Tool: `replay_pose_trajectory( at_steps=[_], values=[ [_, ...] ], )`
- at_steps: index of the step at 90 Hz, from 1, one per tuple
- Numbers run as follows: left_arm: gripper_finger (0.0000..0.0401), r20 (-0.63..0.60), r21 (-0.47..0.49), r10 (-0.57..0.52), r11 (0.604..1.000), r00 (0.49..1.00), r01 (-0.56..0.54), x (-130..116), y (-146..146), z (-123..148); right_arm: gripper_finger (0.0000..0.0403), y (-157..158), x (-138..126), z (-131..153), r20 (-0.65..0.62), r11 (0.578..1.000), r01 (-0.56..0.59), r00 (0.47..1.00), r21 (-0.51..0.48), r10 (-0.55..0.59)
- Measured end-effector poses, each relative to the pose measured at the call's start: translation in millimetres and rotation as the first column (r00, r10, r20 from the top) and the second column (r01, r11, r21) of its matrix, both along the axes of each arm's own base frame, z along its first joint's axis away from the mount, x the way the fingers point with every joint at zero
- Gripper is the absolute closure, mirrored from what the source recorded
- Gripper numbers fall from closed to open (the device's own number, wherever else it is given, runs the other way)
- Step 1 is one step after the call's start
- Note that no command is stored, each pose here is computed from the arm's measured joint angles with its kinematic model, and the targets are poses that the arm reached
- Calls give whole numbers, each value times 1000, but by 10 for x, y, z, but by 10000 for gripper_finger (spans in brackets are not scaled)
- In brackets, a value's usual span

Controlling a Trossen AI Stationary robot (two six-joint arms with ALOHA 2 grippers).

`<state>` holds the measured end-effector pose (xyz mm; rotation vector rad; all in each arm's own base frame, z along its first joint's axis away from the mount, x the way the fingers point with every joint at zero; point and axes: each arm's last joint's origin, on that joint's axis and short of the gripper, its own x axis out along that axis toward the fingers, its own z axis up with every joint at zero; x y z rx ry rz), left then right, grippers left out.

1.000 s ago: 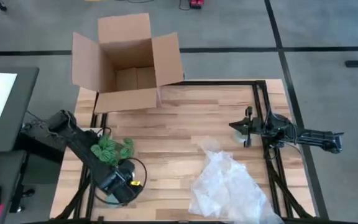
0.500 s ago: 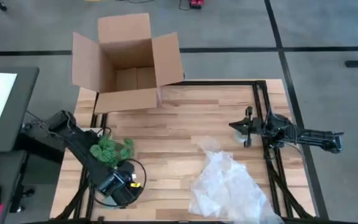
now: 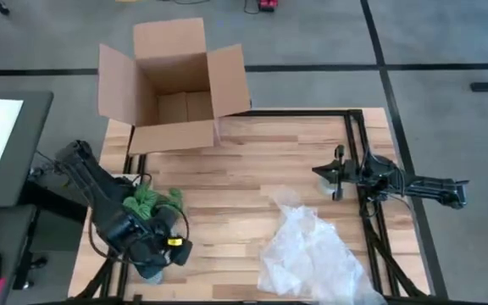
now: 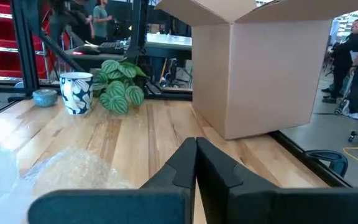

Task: Wrap mug
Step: Move the green mug to the top right of the table

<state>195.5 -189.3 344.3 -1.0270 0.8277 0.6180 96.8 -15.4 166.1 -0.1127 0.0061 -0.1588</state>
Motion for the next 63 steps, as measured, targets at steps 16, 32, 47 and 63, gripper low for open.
replay_pose_trajectory(
  at_steps=[16, 32, 47, 63],
  values=[
    [224, 257, 176, 8, 983, 966, -55, 99, 17, 196, 403, 0, 0, 0, 0, 1000, 0, 1000, 0, 0],
    [224, 382, 205, 49, 969, 923, -136, 255, 70, 268, 403, 0, 0, 0, 0, 1000, 0, 1000, 0, 0],
    [224, 429, 216, 71, 960, 900, -179, 464, 223, 329, 403, 6, 1, 16, 33, 995, -15, 999, 98, 12],
    [224, 447, 224, 111, 947, 887, -232, 615, 401, 358, 403, 40, -34, 272, 283, 880, -185, 957, 437, 61]
  ],
)
